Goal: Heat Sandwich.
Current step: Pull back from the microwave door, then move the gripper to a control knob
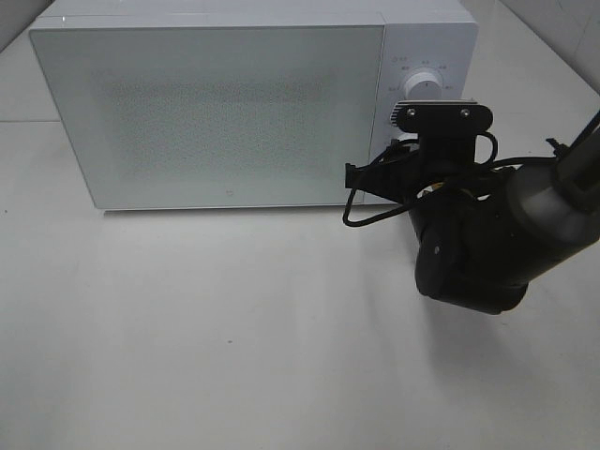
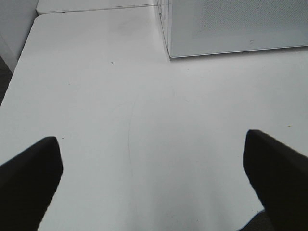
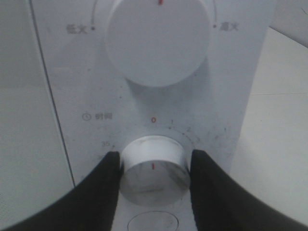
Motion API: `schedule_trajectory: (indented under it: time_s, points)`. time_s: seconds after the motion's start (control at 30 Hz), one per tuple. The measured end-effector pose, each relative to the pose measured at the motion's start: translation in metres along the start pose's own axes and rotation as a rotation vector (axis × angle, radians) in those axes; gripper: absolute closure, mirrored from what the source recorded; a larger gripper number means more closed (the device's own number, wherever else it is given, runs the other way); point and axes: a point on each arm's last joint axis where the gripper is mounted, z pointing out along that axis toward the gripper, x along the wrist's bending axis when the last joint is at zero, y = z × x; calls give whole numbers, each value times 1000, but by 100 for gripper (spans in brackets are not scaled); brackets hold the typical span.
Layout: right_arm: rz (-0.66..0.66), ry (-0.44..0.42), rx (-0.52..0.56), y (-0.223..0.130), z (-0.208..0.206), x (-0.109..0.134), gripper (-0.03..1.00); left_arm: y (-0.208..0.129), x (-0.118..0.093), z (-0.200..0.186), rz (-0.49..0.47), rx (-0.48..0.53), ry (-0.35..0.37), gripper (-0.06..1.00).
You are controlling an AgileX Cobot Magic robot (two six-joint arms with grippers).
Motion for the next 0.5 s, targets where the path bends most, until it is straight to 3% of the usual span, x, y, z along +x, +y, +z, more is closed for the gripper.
schedule_trajectory:
  time_s: [0.5]
  points:
    - [-13,-2,-3,0,0,0,54,0,0,0,0,0,0,-2]
